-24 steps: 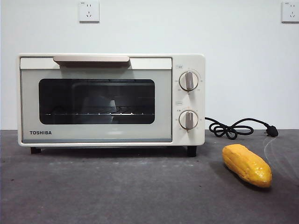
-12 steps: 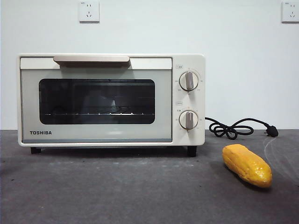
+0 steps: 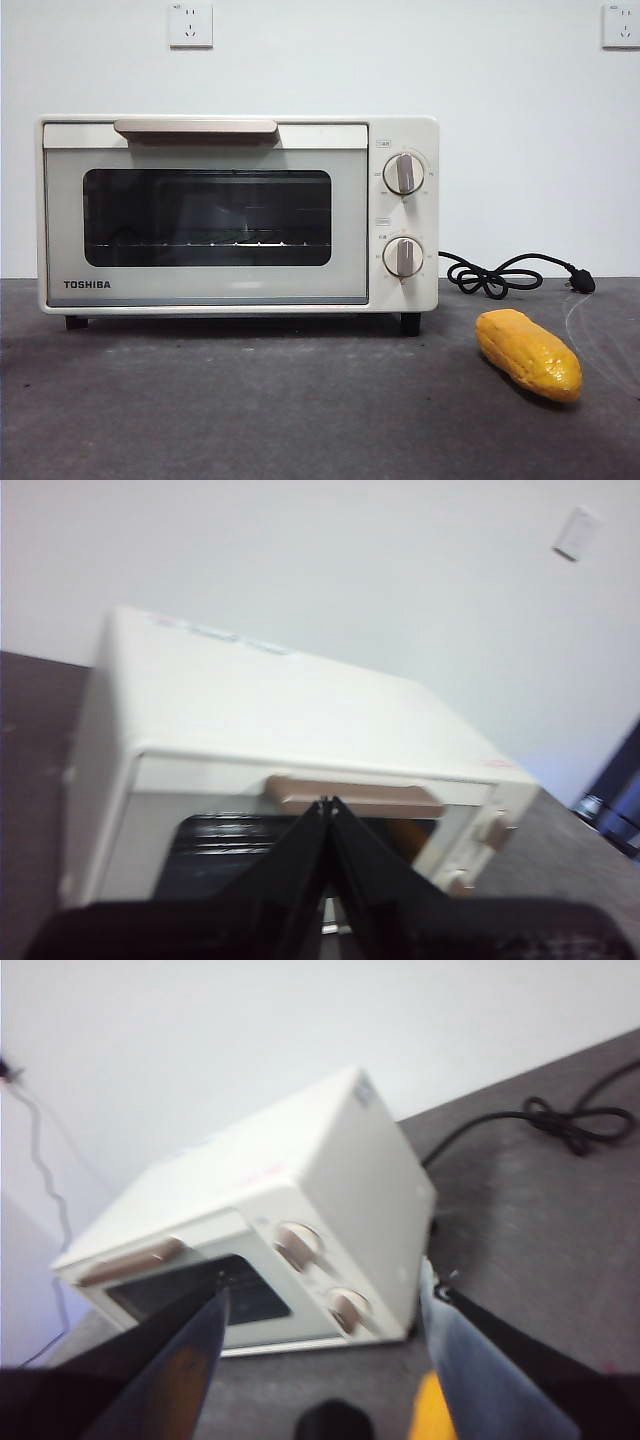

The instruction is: Take the corn from the table,put the corn in the oven

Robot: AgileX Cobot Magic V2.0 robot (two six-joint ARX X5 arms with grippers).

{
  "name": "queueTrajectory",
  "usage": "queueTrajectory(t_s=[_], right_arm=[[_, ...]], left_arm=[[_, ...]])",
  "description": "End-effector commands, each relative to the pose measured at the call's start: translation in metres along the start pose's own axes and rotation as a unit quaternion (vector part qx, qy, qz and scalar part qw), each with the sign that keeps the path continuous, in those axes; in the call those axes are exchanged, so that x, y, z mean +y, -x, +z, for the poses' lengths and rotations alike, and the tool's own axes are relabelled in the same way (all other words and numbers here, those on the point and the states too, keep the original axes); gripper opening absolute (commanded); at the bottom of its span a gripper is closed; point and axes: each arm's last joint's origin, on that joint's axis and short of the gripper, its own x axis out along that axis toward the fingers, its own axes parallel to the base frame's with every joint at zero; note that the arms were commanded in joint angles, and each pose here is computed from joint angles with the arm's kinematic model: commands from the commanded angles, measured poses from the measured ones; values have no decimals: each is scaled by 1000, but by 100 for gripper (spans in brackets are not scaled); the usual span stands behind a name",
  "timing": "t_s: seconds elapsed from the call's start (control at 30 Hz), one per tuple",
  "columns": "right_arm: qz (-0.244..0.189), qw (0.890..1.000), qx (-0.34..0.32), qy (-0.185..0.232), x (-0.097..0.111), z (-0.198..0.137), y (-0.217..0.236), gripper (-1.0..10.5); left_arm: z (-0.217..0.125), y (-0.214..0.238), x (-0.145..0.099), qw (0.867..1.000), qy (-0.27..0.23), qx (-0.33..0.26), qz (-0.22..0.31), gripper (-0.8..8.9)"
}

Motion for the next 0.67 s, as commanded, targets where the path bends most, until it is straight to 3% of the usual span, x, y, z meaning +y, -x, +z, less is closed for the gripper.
queueTrajectory(t_s=[0.03, 0.17, 0.27, 0.37, 0.47, 0.67], right_arm=[[29, 999, -6, 13, 6, 20, -8, 321], [71, 997, 8, 14, 10, 42, -25, 322], [68, 996, 48, 2, 7, 52, -42, 337], [60, 993, 101, 0, 3, 55, -61, 452], [32, 986, 165, 9, 1, 51, -81, 452], [-45, 959, 273, 64, 10, 26, -118, 453]], left_arm=[[13, -8, -3, 1000, -3, 10, -21, -3], [28, -21, -6, 999, 2, 31, -44, -3], [37, -31, -7, 997, 7, 48, -65, -3], [45, -40, -7, 994, 14, 68, -84, -3], [52, -48, -9, 992, 19, 84, -96, -3], [64, -59, -17, 988, 20, 97, -116, -3]])
